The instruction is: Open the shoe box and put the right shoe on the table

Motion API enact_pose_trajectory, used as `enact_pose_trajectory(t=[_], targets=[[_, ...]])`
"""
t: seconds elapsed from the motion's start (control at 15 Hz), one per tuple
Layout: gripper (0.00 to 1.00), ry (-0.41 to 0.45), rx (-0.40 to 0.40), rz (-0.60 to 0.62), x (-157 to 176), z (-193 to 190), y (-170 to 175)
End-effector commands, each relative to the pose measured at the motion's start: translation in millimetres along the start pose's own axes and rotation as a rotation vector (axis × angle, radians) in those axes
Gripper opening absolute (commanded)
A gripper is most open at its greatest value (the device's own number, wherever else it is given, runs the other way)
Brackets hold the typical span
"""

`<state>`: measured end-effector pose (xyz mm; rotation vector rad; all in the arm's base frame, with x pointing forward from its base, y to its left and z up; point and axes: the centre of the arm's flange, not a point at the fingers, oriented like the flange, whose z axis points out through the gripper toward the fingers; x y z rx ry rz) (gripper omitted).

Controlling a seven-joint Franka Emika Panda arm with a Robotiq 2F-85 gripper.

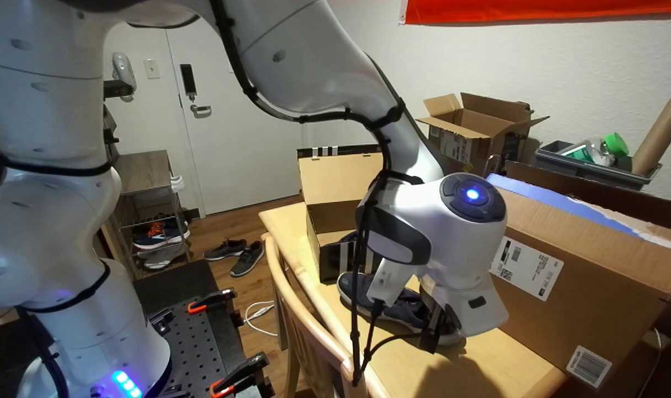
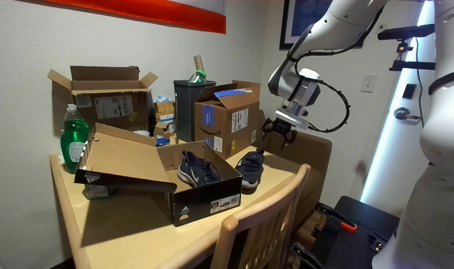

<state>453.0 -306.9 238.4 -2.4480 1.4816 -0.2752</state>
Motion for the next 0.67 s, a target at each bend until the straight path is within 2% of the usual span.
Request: enact_pose_trajectory(t=[0.0, 0.2, 0.27, 0.6], targets=[[1.0, -0.002, 0.023, -0.09, -12, -43, -10], [1.0, 0.007, 0.022, -0.16, -12, -61, -26], [1.0, 0.023, 0.011, -0.114, -2, -42, -23], [1.0, 0.018, 0.007, -0.115, -3, -40, -23]])
